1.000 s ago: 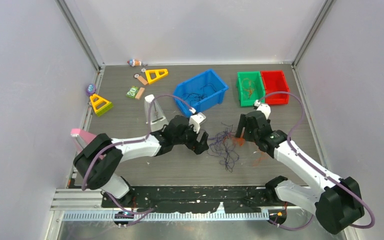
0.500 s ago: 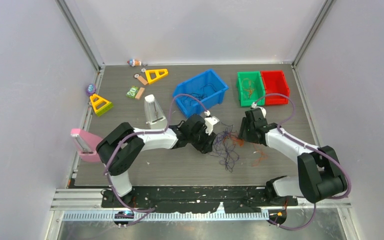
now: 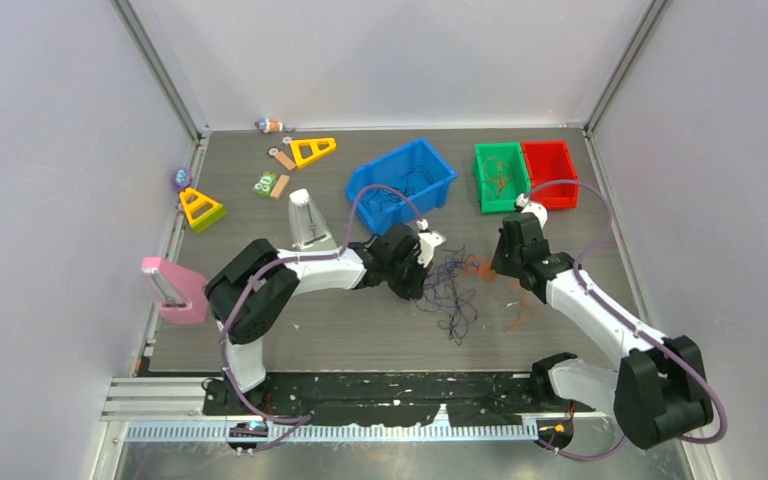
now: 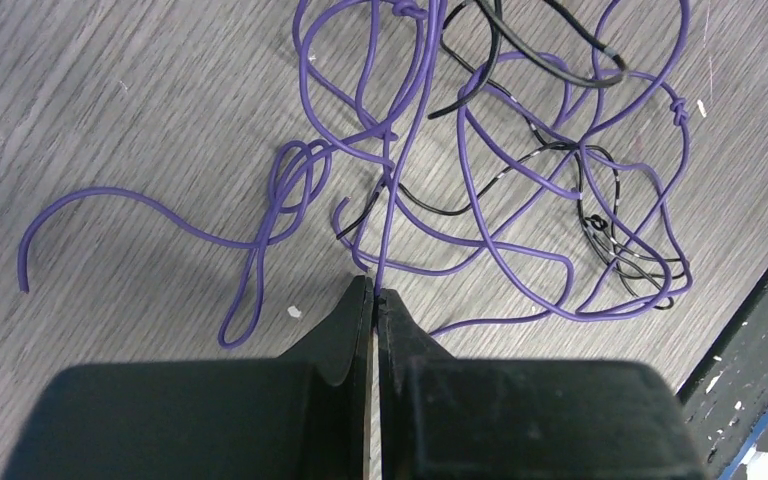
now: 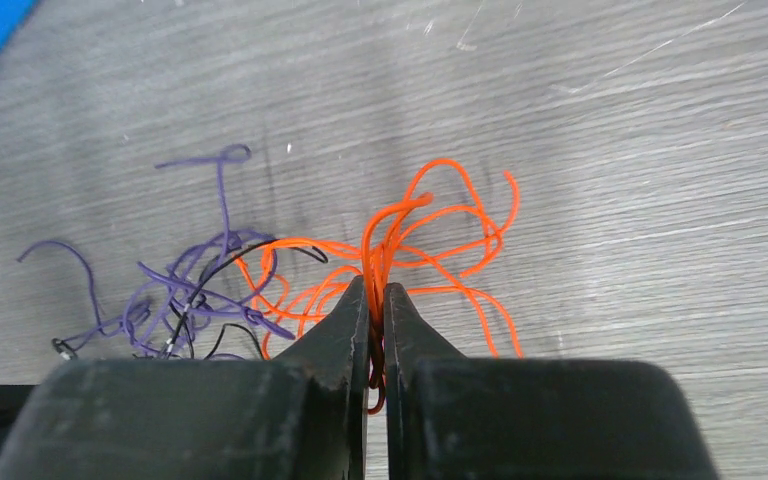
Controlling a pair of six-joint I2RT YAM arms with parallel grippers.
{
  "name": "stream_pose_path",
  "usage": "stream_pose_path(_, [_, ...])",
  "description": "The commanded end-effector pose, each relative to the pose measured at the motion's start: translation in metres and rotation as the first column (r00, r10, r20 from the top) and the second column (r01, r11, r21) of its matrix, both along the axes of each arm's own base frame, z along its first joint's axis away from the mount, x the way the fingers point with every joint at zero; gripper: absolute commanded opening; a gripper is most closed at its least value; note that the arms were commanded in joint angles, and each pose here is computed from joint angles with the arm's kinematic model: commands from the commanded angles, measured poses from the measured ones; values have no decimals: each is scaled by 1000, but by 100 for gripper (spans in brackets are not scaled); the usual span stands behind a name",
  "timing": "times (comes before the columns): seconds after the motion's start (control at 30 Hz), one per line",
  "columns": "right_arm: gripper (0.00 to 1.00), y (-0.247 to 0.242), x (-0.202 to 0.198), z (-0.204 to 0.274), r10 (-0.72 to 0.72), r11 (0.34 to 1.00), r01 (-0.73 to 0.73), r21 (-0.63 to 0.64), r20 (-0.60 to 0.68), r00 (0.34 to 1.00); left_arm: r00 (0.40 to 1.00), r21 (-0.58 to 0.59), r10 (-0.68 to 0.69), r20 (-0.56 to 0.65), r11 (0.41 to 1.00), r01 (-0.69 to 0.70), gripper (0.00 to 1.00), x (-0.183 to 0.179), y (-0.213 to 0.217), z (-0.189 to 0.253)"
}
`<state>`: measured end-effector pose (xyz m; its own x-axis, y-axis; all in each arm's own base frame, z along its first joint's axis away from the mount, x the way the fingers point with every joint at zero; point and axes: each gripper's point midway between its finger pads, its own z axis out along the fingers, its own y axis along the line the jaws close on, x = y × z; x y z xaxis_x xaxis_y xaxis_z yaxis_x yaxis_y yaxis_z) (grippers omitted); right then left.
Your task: Untangle the cables
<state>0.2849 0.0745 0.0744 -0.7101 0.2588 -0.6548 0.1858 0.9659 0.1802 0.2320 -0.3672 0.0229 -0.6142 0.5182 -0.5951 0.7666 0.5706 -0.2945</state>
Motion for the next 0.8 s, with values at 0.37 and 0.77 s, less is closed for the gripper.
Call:
stream_pose_path(0.37, [5, -75, -2, 90, -337, 924, 378, -52, 353, 873, 934, -35, 191, 301, 981, -189, 0, 30, 46, 48])
stream_pose_path(0.77, [5, -104, -22, 119, -439, 861, 508, -31, 457, 773, 814, -145, 372, 446, 928, -344, 0, 44, 87, 79])
